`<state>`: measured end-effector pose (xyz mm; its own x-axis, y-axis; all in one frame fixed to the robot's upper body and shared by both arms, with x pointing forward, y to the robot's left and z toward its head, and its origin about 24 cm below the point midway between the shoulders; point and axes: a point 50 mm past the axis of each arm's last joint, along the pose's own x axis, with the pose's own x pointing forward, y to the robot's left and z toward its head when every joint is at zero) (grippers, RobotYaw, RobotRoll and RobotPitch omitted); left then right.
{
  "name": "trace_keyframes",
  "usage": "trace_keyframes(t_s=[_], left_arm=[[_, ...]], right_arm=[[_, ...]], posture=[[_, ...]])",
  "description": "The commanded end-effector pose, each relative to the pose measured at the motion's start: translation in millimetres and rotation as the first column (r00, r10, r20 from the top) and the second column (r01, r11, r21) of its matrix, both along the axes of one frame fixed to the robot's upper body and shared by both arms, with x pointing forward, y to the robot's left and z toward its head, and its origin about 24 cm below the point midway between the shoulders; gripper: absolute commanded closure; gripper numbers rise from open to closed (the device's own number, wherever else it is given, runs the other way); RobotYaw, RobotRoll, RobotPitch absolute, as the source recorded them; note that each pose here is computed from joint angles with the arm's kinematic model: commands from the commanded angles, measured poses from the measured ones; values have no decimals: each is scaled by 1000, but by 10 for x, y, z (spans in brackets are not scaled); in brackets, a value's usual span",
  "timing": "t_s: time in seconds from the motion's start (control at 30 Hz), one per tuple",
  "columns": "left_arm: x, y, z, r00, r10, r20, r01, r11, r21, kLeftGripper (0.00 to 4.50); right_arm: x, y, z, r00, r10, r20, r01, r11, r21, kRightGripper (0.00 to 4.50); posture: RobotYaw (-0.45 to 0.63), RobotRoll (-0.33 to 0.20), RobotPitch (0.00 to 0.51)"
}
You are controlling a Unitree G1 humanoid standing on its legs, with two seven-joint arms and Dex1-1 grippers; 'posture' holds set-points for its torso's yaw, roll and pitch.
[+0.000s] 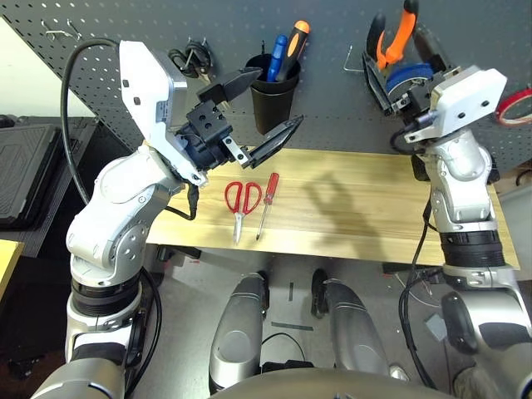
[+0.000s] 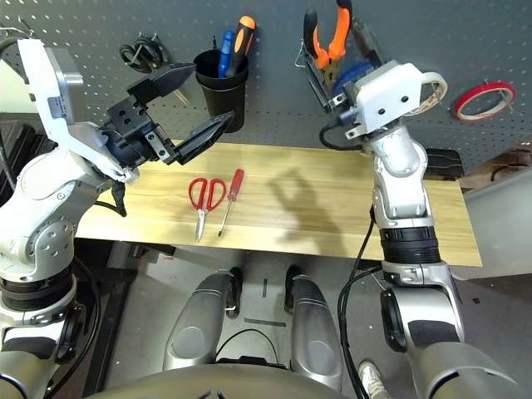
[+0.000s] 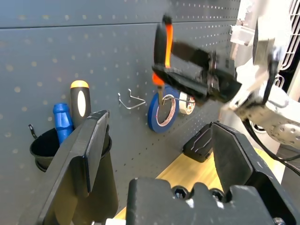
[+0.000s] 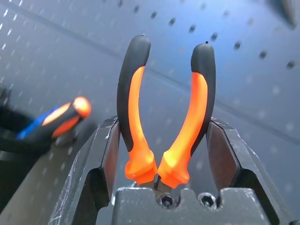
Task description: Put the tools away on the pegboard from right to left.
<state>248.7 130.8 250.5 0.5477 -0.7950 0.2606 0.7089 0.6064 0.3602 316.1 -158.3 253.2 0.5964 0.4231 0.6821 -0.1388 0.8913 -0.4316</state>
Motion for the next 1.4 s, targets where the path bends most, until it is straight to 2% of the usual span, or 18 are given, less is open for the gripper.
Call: trace_keyframes(t_s=[0.03, 0.23, 0.53, 0.73, 1.03, 1.27, 1.3, 1.37, 1.4], left_arm=[[-16, -28, 12, 1000, -25, 9, 24, 1000, 15, 0], [-10, -37, -2, 1000, -24, 5, 24, 1000, 18, 0], [-13, -27, -24, 1000, -16, 1, 16, 1000, 25, 0], [-21, -20, -33, 1000, -9, -1, 9, 1000, 28, 0], [-8, -21, -44, 1000, 0, -2, 0, 999, 32, 0], [-5, -9, -40, 1000, 9, 1, -9, 999, 32, 0], [-3, -7, -37, 1000, 10, 2, -10, 999, 32, 0], [-1, -7, -34, 1000, 10, 3, -10, 999, 31, 0], [0, -8, -34, 1000, 10, 3, -10, 999, 31, 0]], right_arm=[[-15, 72, 163, 999, 4, 50, -6, 999, 33, 1436], [73, 159, 318, 997, 9, 75, -16, 995, 95, 1436], [295, 185, 273, 1000, -10, -11, 12, 986, 165, 1436], [401, 180, 144, 994, -10, -105, 31, 979, 202, 1436], [529, 206, -164, 959, -10, -283, 81, 967, 242, 1436], [485, 235, -283, 961, 4, -276, 49, 981, 186, 1436], [472, 243, -285, 964, 11, -267, 37, 984, 174, 710], [439, 254, -284, 971, 22, -239, 14, 989, 146, 156], [415, 257, -282, 975, 28, -219, 0, 992, 126, 14]], posture=[[228, 0, 223], [229, 0, 222], [249, 0, 227], [255, 0, 232], [263, 0, 233], [263, 0, 234], [263, 0, 234], [262, 0, 235], [262, 0, 236]])
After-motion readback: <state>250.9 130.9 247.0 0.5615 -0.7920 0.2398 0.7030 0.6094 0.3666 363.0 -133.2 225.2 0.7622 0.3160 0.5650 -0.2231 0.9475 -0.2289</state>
